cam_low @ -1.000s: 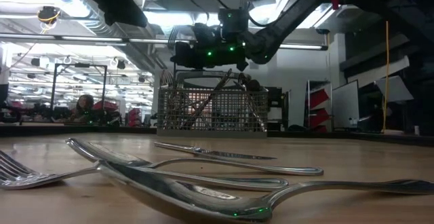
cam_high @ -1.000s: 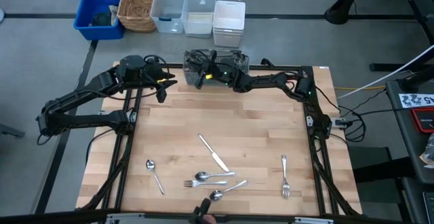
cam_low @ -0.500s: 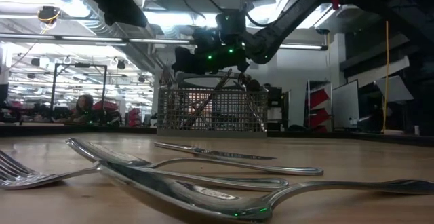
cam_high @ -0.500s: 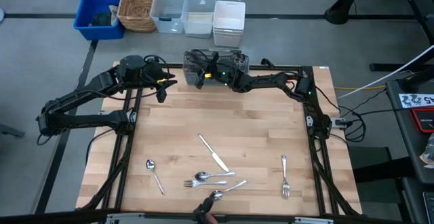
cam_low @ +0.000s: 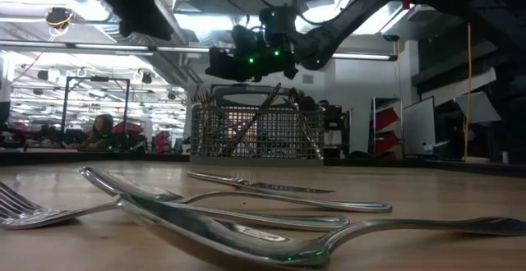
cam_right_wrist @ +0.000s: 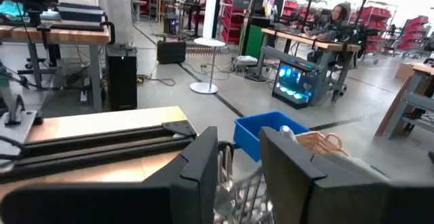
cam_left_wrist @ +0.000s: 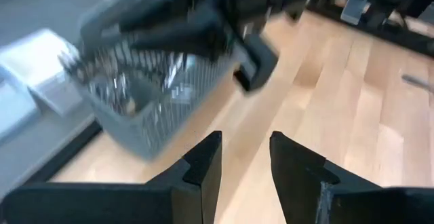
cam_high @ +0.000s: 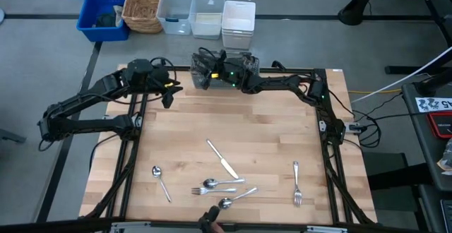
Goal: Sort silverware
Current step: Put the silver fork into the dishwasher utensil holder
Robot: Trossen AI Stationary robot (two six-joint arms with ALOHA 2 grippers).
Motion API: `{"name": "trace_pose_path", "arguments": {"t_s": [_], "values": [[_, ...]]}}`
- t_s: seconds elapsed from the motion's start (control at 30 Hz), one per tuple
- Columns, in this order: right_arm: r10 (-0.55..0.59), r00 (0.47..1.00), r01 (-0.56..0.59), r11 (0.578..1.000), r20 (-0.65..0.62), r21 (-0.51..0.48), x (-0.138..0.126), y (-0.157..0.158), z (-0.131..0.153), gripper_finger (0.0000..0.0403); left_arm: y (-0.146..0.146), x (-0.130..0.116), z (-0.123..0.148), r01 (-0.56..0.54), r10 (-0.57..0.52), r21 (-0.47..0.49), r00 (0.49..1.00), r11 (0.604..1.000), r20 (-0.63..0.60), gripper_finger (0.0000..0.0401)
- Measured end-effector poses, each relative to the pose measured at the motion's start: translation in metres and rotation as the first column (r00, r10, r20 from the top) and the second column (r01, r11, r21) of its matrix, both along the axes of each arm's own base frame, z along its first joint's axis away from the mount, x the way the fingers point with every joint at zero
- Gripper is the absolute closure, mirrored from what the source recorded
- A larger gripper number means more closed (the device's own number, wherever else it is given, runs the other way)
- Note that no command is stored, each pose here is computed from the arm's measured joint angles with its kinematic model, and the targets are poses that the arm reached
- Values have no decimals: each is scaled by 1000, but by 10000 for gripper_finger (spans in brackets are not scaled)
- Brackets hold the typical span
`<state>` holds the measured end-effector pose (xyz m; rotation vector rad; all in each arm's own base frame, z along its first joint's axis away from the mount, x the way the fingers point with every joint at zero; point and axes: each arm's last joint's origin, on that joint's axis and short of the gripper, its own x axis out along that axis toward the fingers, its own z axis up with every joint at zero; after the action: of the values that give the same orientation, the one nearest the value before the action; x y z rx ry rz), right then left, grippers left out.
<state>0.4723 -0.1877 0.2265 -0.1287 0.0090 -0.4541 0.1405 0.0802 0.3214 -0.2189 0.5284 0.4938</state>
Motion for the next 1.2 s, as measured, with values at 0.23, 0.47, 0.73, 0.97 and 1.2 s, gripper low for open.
{"name": "trace_pose_path", "arguments": {"t_s": [0.23, 0.47, 0.73, 0.97, 1.2], "values": [[27, 995, -24, 999, -92, 28, 8, 16, 29, 292, -5, -7, -12, -51, 38, -129, 994, 990, -103, 290], [102, 962, -82, 993, -253, 89, 19, 49, 61, 292, -6, -10, -15, -59, 38, -151, 989, 987, -140, 290], [210, 814, -117, 973, -542, 201, 8, 94, 104, 292, -6, -10, -15, -22, 4, -114, 987, 993, -158, 290], [341, 568, -153, 938, -749, 311, -24, 147, 128, 292, -6, -10, -15, 8, -23, -83, 984, 997, -174, 290], [516, 198, -96, 856, -833, 508, -64, 216, 119, 292, -6, -10, -15, 23, -35, -70, 983, 997, -182, 290]]}}
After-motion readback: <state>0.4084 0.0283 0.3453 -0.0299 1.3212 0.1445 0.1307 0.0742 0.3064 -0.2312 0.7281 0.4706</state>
